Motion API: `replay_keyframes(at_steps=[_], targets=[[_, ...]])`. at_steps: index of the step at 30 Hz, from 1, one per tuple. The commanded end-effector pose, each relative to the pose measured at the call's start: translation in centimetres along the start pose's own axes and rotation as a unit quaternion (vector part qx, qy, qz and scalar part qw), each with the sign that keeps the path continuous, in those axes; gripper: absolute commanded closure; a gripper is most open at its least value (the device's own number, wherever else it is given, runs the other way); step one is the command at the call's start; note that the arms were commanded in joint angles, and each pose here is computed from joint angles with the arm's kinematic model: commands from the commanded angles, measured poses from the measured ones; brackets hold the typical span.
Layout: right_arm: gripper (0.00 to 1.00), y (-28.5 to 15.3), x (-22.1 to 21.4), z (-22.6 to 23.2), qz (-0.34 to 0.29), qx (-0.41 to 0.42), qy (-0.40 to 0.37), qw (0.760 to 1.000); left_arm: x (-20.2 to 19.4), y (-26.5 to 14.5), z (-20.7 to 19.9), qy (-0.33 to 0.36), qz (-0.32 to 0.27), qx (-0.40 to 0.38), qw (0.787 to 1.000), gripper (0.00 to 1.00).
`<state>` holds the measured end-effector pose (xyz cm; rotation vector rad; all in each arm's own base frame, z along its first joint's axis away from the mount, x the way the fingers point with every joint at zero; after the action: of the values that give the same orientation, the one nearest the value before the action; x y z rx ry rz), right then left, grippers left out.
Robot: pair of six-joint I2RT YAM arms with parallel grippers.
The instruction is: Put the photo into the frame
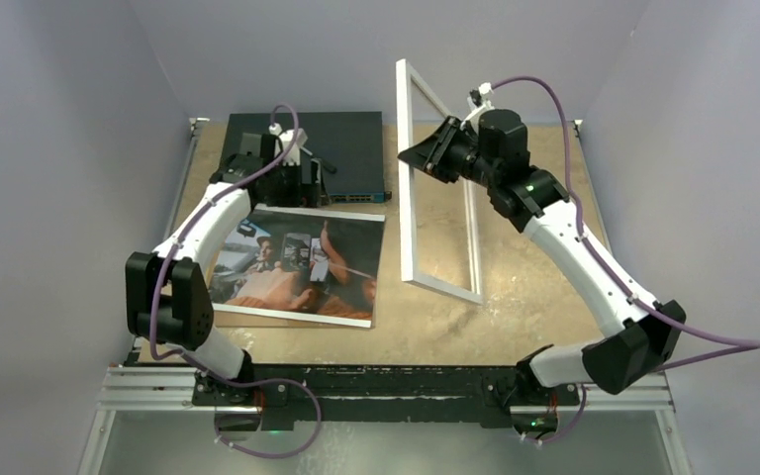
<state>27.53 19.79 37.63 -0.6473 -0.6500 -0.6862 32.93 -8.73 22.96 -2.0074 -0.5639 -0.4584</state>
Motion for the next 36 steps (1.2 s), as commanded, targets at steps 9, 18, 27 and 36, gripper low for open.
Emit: replay_keyframes(at_steps=[9,18,27,36], targets=[[1.0,-6.2,3.5,5.0,-0.058,0.257,0.092,0.96,-3.3,4.5,-4.4,-0.016,0.031,-0.084,0.996,0.04],[1.0,-6.8,3.3,5.1,-0.07,0.381,0.164,0.907,-4.9,6.3,-7.3,-0.033,0.037,-0.176,0.983,0.0],[1.0,-6.9,3.7,5.2,-0.094,0.416,0.198,0.883,-5.7,7.2,-7.5,-0.053,0.057,-0.201,0.976,0.0],[1.0,-6.4,3.6,4.8,-0.103,0.434,0.219,0.868,-5.6,7.8,-9.0,-0.057,0.059,-0.238,0.968,0.16]])
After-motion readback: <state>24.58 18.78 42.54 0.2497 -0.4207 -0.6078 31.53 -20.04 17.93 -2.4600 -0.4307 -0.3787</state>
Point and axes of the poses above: each gripper's point midway between its finger pads, its own y axis out along the fingers, its own z axis along the line the jaws close on, x = y × z, the point moved 10 cm from there along -y, back along the fingers, and after that the axes turned 11 degrees about -y, right-handed, at the moved point
